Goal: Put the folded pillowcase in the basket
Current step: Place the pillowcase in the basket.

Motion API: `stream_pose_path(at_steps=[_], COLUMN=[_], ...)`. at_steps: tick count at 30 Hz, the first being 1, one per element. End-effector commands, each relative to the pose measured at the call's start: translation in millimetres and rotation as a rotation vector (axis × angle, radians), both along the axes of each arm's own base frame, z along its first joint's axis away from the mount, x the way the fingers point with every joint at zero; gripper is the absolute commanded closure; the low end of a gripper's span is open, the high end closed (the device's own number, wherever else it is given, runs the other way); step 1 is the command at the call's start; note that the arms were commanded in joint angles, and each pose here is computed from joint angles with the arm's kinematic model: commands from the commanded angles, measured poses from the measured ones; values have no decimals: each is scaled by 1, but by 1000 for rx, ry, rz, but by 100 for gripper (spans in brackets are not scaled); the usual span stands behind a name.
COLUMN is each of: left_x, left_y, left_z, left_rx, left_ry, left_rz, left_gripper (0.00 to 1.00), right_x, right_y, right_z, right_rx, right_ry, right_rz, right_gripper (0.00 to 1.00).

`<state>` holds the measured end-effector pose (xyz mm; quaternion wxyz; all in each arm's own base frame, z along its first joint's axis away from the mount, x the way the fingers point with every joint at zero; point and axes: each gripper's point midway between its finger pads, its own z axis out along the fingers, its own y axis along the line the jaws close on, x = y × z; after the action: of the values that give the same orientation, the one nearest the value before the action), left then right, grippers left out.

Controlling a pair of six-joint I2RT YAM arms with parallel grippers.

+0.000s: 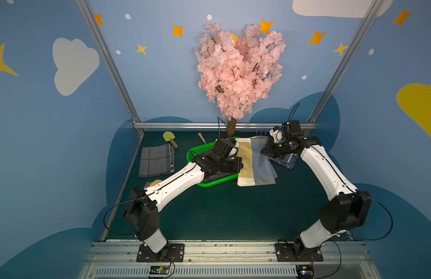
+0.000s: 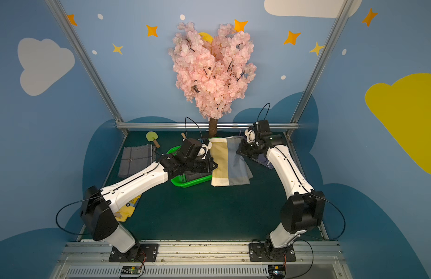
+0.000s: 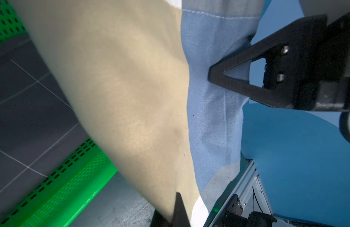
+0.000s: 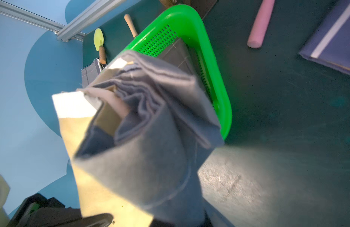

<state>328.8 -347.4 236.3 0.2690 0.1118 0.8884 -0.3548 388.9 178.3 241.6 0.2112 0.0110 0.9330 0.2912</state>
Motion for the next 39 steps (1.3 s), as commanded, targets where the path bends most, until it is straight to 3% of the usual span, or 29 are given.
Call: stream_pose_path(at_steps=[1, 8, 18, 27, 39], left_x=[11, 46, 78, 96, 95], left_y=[17, 53, 101, 119, 125], left_z=[8, 8, -33, -77, -126], left_rx=[1, 5, -10, -12, 20], left_ry=[-25, -18, 67, 149, 225], left_rz=[18, 101, 217, 267, 296], left_gripper=[97, 97, 97, 97, 97], right_x=[23, 64, 100, 113, 111], right_y=[23, 71, 115, 130, 133], right_z=[9, -8, -41, -65, -109], right_rx=[20, 13, -24, -49, -99], right_ry=[-33, -11, 0, -9, 56], right_rz=[27, 78, 121, 137, 148], right_gripper=[100, 100, 100, 100, 100])
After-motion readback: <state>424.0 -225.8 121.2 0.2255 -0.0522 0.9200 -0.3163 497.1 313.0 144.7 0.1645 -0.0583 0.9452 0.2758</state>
